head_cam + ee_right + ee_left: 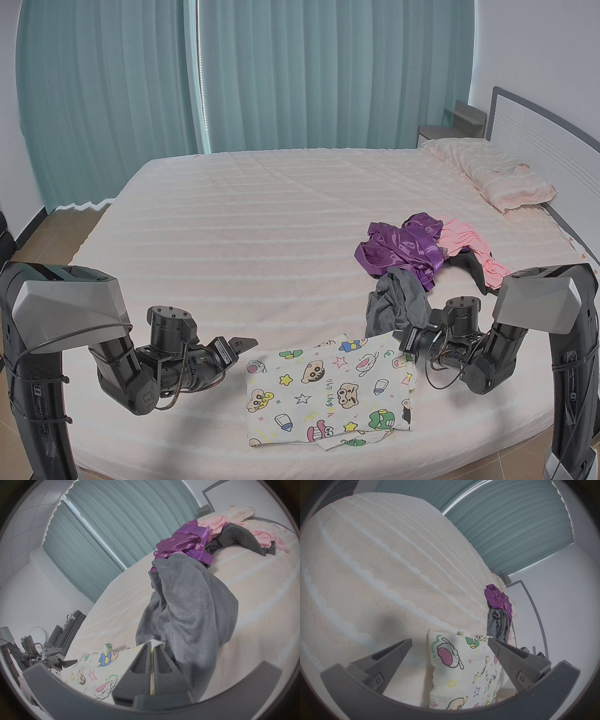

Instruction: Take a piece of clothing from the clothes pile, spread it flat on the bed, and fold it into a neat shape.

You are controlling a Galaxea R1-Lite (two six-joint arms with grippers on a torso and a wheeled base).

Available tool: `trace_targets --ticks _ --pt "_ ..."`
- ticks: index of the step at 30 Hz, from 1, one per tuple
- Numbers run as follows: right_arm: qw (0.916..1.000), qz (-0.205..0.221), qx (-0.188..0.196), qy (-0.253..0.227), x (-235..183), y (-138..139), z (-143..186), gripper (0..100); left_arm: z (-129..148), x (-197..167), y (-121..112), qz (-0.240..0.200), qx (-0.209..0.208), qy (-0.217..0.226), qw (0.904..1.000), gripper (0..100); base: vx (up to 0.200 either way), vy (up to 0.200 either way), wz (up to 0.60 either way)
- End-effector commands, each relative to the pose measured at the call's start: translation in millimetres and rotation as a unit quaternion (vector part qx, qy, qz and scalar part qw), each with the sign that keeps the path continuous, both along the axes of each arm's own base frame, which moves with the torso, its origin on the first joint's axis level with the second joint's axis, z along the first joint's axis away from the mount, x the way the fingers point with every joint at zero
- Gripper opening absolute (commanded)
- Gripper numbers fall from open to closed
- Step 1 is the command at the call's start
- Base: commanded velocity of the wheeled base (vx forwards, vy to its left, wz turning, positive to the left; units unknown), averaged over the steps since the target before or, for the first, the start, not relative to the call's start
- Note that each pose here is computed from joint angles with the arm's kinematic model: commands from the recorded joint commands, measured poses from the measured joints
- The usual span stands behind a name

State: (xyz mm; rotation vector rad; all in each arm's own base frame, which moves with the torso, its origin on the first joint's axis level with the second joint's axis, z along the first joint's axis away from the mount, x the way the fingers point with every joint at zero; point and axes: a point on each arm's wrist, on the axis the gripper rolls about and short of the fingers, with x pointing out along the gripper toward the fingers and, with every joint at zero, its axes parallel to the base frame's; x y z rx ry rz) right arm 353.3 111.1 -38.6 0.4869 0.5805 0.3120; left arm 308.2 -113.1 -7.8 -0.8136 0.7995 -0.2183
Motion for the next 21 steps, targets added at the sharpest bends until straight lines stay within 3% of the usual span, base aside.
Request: trace_targets --ticks 1,2,3,13,17,19,21 --pt "1.0000 0.001 -0.001 0.003 -1.2 0.1 -1.1 0 -0.6 0.0 0.1 0.000 0.000 0.001 1.0000 100 0.000 0.000 0.00" --pt "1.0000 0.000 0.000 0.001 -1.3 0.0 0.5 0 -0.1 0.0 0.1 0.000 0.000 0.000 1.0000 100 0.000 0.000 0.00" --pt "1.0000 -0.001 0.001 0.001 -1.5 0.0 1.4 100 -0.1 0.0 0.1 0.000 0.000 0.000 1.0000 100 0.000 0.000 0.00" --pt "0.9988 -0.010 0.024 -0.043 -7.5 -4.3 38.3 100 0.2 -0.5 5.0 0.007 0.000 0.003 1.0000 100 0.000 0.000 0.00" --pt "0.9971 -0.018 0.041 -0.062 -26.3 -9.5 68.1 100 1.0 3.4 12.1 0.019 -0.002 0.000 0.9998 100 0.000 0.000 0.00" --pt "0.9971 -0.018 0.041 -0.062 -26.3 -9.5 68.1 100 1.0 3.4 12.1 0.019 -0.002 0.000 0.9998 100 0.000 0.000 0.00" --pt "0.9951 -0.022 0.062 -0.074 -50.9 -15.4 90.0 100 0.6 6.8 19.5 0.030 -0.003 0.000 0.9995 100 0.000 0.000 0.00"
